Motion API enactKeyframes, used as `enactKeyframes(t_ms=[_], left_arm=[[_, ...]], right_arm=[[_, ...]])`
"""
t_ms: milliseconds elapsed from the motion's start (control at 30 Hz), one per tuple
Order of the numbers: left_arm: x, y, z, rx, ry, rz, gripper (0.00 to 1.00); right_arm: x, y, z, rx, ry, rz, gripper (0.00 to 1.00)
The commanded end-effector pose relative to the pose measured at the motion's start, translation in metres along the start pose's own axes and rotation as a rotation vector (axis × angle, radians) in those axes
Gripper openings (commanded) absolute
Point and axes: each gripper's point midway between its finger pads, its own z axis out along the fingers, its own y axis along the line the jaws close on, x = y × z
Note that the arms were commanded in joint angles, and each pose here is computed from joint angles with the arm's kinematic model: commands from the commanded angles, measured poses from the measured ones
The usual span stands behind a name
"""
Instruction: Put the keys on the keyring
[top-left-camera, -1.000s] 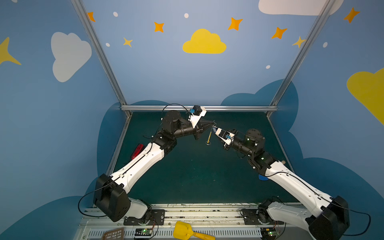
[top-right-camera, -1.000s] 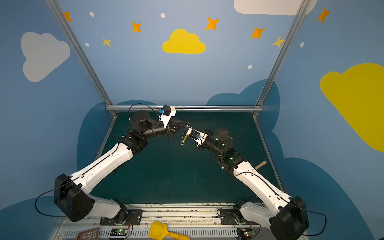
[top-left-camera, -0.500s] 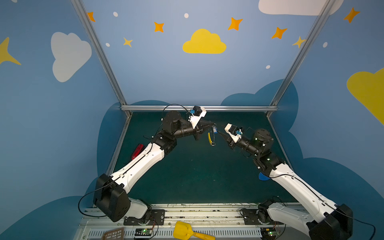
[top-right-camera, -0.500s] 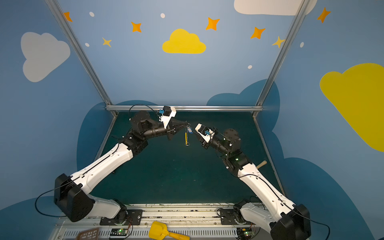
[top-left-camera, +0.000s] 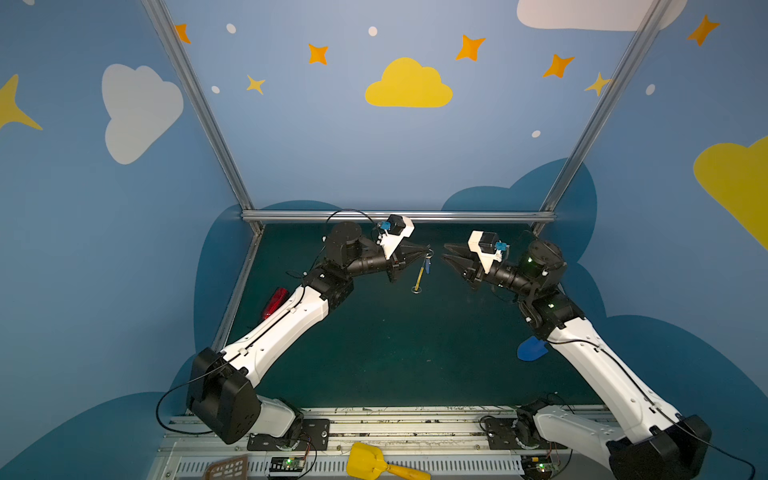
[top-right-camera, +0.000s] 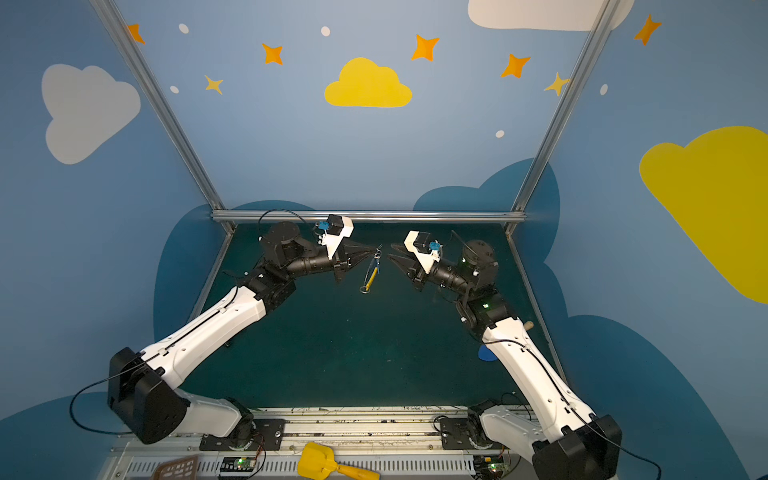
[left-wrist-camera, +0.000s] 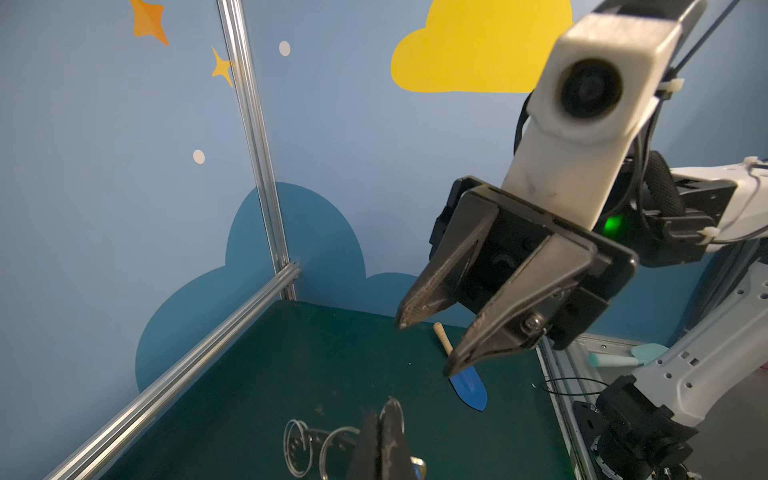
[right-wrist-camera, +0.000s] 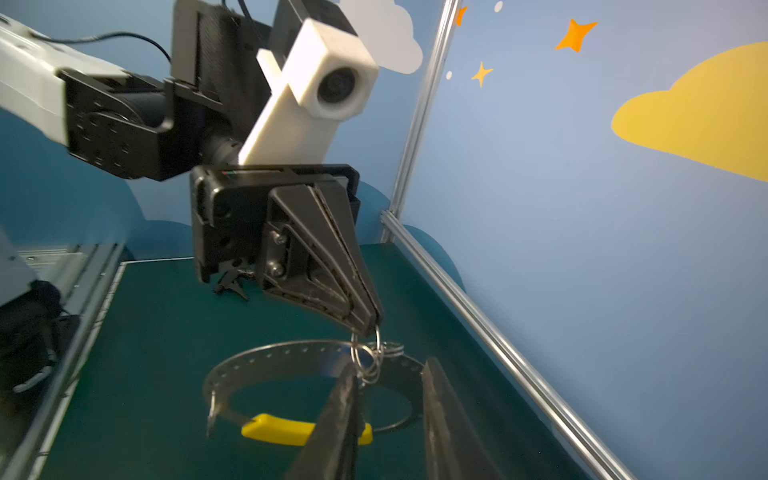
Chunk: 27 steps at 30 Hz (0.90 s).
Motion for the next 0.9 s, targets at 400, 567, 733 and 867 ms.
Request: enactKeyframes(t_ms=[400, 567, 733, 867], left_arm=[[-0.011, -0.011, -0.006, 0.029, -0.01, 0.071, 0.03], [-0.011, -0.012, -0.006, 0.032, -0.009, 0.077, 0.03], [-0.011, -0.014, -0.006, 0.038, -0.008, 0.085, 0.03], [-0.01, -0.016, -0.005, 0.042, -0.006, 0.096, 0.03]], right_arm=[[0.009, 0.01, 0.016, -0.171, 0.031, 0.148, 0.17], [0.013, 0.01, 0.018, -0.181, 0.04, 0.165, 0.11], [0.013, 0.012, 0.02, -0.213, 0.045, 0.186, 0.08], [0.013, 0.013, 0.022, -0.234, 0.047, 0.205, 0.08]])
